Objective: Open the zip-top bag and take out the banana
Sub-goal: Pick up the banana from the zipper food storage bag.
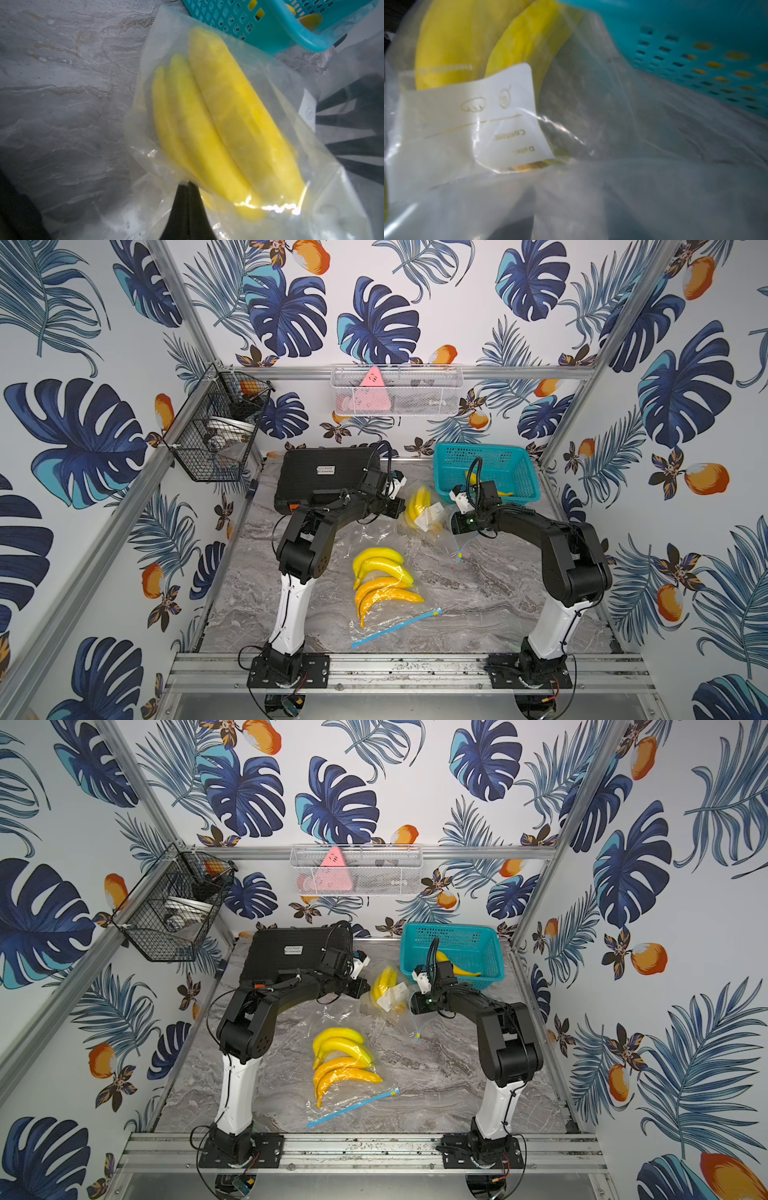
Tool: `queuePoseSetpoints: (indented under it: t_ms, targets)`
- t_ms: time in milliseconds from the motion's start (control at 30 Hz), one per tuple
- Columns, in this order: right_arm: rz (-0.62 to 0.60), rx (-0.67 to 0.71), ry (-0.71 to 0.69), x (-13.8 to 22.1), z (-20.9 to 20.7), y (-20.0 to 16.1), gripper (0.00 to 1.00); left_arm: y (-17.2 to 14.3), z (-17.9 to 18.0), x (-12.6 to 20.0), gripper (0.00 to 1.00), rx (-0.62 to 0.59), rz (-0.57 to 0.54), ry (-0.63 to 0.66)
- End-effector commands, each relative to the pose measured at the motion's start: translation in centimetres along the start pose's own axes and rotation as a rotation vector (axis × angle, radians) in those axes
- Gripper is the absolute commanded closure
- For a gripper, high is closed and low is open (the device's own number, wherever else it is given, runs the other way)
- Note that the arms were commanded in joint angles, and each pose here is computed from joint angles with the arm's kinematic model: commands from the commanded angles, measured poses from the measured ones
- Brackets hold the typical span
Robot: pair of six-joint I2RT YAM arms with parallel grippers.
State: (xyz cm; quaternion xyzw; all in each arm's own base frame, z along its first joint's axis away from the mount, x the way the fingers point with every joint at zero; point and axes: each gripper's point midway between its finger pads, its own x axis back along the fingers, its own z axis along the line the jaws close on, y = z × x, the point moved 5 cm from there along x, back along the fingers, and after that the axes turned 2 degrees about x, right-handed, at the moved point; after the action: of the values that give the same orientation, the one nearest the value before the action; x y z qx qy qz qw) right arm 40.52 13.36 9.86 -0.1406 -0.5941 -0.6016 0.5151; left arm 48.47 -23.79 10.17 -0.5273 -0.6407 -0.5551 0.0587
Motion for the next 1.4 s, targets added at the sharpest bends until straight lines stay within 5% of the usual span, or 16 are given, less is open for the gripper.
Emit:
queuePoseSetpoints:
  t_ms: [0, 633, 867, 1200, 1267, 1367]
  targets:
    - [-0.034, 0.025, 0.055, -0.3, 0.5, 1.3, 0.44, 0.7, -0.3, 0.1, 1.00, -0.011, -0.025, -0.019]
    - [0.185, 0.154, 0.064, -4.3, 2.5, 0.1, 0.46, 1.0, -0.4, 0.6, 1.00, -0.018, -0.038, -0.019]
    - [0.239, 0.130, 0.018, -5.6, 2.1, 0.0, 0.54, 0.8, -0.3, 0.3, 1.00, -0.011, -0.030, -0.025]
    - [0.188, 0.133, 0.084, -5.0, 3.1, 0.4, 0.58, 0.9, -0.4, 0.5, 1.00, -0.011, -0.034, -0.028]
    - [0.197, 0.127, 0.112, -4.8, 3.5, 0.3, 0.67, 0.9, -0.3, 0.5, 1.00, -0.011, -0.034, -0.026]
    - [0.184, 0.117, 0.158, -4.4, 4.5, 0.2, 0.99, 0.8, -0.3, 0.4, 1.00, -0.008, -0.031, -0.026]
